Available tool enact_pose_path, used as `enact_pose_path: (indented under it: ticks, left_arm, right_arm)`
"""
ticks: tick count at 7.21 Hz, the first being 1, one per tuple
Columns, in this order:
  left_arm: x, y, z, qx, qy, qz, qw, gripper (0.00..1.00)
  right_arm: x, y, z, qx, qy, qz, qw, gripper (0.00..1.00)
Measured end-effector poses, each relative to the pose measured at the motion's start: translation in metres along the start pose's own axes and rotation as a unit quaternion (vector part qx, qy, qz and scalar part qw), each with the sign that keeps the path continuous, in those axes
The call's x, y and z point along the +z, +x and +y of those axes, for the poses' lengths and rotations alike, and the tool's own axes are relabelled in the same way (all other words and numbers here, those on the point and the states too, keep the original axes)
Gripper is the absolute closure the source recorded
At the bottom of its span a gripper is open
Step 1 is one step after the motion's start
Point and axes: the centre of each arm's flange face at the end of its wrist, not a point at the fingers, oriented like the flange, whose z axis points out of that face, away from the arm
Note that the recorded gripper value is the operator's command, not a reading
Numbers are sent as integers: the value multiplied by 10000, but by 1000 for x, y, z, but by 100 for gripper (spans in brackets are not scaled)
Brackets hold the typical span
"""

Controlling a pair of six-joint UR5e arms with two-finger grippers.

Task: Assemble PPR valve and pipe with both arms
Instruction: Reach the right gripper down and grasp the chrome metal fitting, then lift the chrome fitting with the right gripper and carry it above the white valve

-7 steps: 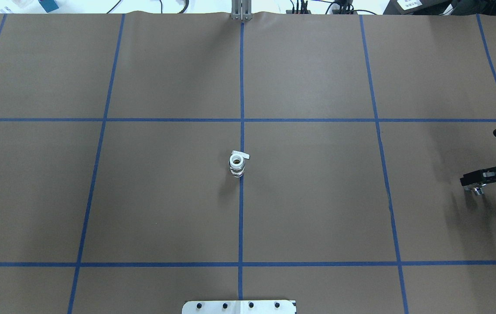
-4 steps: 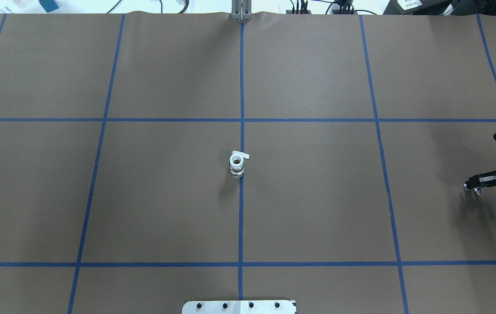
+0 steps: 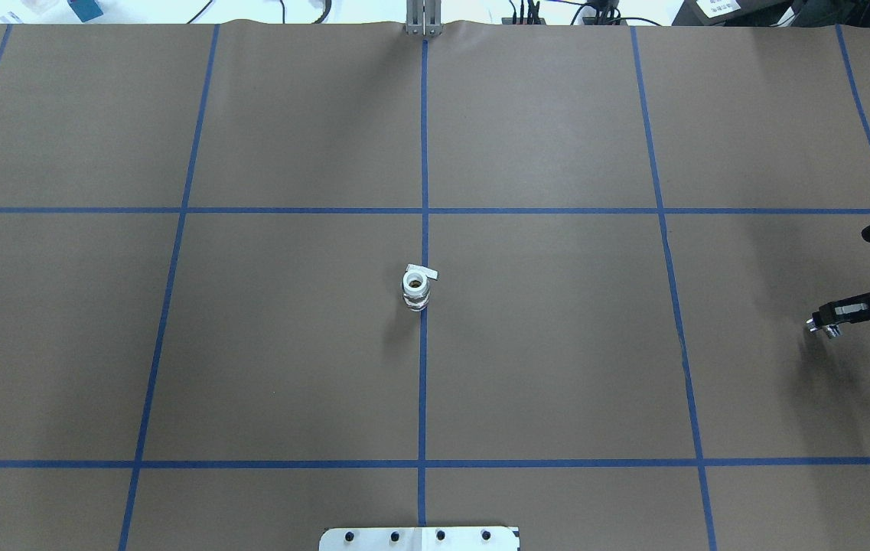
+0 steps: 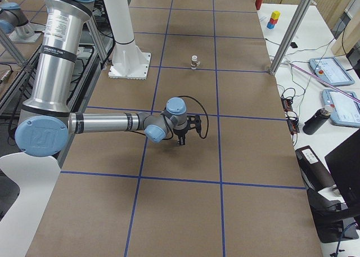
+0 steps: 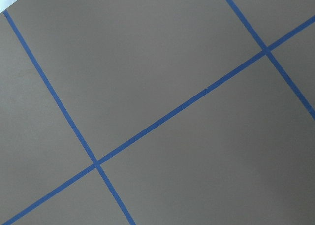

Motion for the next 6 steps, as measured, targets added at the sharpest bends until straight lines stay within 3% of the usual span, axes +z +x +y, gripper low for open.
enact_pose_path:
  ticks: [2, 3, 6]
  left_arm:
    - [25, -18, 29, -611, -69, 6, 9981, 0]
    - [42, -31, 51, -660, 17, -17, 9978, 0]
    - [71, -58, 111, -588, 90, -63, 9982, 0]
  right_arm:
    - [-22, -23, -14, 38, 184, -218, 9996, 100]
    - [-34, -40, -29, 176, 272, -373, 9988, 100]
    - [-97, -168, -115, 960, 231, -485, 9939, 100]
